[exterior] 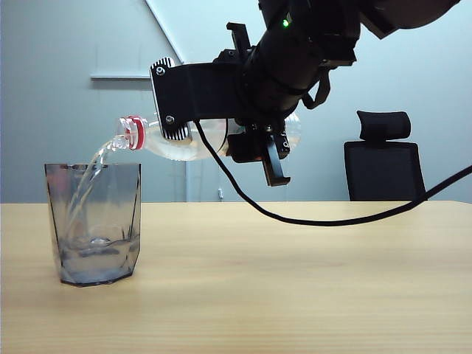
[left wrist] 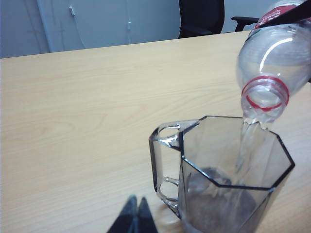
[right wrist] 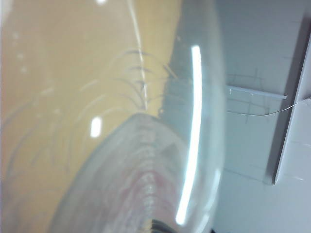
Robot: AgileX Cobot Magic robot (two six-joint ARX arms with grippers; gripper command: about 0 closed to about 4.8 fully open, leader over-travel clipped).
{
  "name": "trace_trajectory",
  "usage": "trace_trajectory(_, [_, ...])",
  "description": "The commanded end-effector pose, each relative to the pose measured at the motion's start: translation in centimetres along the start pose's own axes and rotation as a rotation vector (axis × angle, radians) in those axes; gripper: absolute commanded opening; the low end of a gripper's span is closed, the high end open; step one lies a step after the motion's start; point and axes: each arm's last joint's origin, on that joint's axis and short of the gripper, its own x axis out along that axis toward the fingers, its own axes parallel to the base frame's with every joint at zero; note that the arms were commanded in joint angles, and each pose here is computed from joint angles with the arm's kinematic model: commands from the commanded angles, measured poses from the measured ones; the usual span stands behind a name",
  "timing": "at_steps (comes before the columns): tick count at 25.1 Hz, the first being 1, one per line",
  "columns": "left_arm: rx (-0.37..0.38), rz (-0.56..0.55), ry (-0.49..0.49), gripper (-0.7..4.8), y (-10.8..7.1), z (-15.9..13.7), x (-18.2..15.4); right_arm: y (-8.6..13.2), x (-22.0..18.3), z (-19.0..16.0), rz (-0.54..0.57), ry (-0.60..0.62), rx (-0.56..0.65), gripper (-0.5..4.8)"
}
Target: Pick up the mineral water bottle on the table and pour water into the mug until it's half full.
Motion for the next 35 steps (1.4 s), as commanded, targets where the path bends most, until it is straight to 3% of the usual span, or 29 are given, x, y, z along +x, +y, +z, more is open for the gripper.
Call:
trace_trajectory(1, [-0.003,-0.004,-0.01,-0.02,0.0,0.2,0.0,-1.1,-0.2,0.0,-0.064,0.003,0.034,2.32])
trace_trajectory(10, [-0.003,-0.004,-0.01,-0.02,0.0,0.2,0.0,-1.1,-0.2,0.0,-0.063,0.002,0.043,2.32])
trace_trajectory(19, [-0.003,-0.004,-0.01,-0.02,0.0,0.2,0.0,-1.1,-0.2,0.0,-0.061,-0.002,0.174,2.32])
trace_trajectory(23, [-0.003,-0.004,-0.01,-0.02,0.0,0.2,0.0,-1.1,-0.2,0.0,-0.06,-0.006,0.287,2.32])
trace_trajectory(29, [-0.003,-0.004,-0.01,-0.02,0.0,0.2,0.0,-1.1,-0.6,0.6,-0.079,0.017,0.657,2.32])
trace_trajectory(35, [-0.003,-0.004,-0.01,-0.02,0.0,0.2,0.0,-2.1,-1.6,0.8,-0.103,-0.033,1.171,2.32])
